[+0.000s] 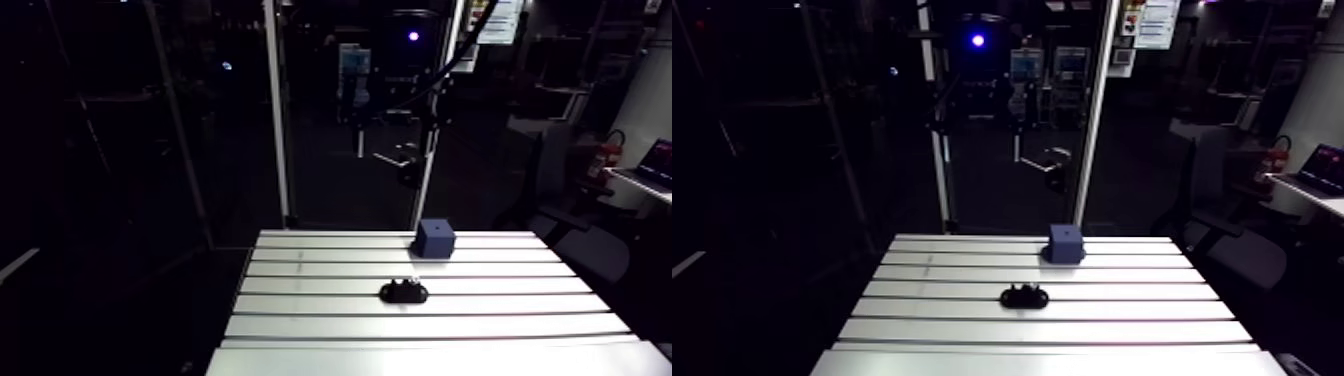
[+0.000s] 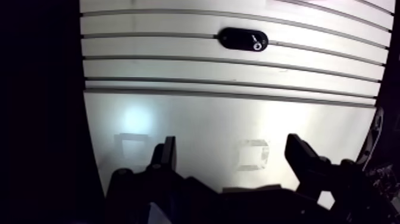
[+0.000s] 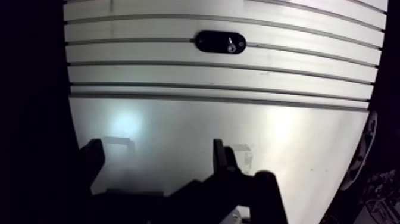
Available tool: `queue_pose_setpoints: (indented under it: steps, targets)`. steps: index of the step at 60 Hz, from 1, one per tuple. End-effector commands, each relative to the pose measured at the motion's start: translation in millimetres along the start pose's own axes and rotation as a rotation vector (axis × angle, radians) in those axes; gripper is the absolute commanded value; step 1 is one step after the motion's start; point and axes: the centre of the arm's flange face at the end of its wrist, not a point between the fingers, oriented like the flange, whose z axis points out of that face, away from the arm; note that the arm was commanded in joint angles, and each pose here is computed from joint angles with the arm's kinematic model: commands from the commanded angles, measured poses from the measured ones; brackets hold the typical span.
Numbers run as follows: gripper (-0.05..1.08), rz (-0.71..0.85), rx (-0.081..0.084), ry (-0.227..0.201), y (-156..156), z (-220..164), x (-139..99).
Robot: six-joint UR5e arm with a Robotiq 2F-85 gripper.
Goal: Pick up the M10 bolt and insert it into the hole until fully seated.
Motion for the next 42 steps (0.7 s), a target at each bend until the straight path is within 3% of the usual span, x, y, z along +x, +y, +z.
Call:
queue_pose_setpoints:
  steps: [1,6,10,18,27,42]
  targets:
    - [0.01,0.000,0.000,-0.010,0,5,1]
    - [0.01,0.000,-0.002,0.002,1,6,4]
    - [0.01,0.003,-0.008,0.046,6,11,10]
    - [0.01,0.020,-0.011,0.066,13,22,12]
    - [0.01,0.015,-0.024,0.123,24,42,18]
    - [0.01,0.022,-0.038,0.207,62,79,18]
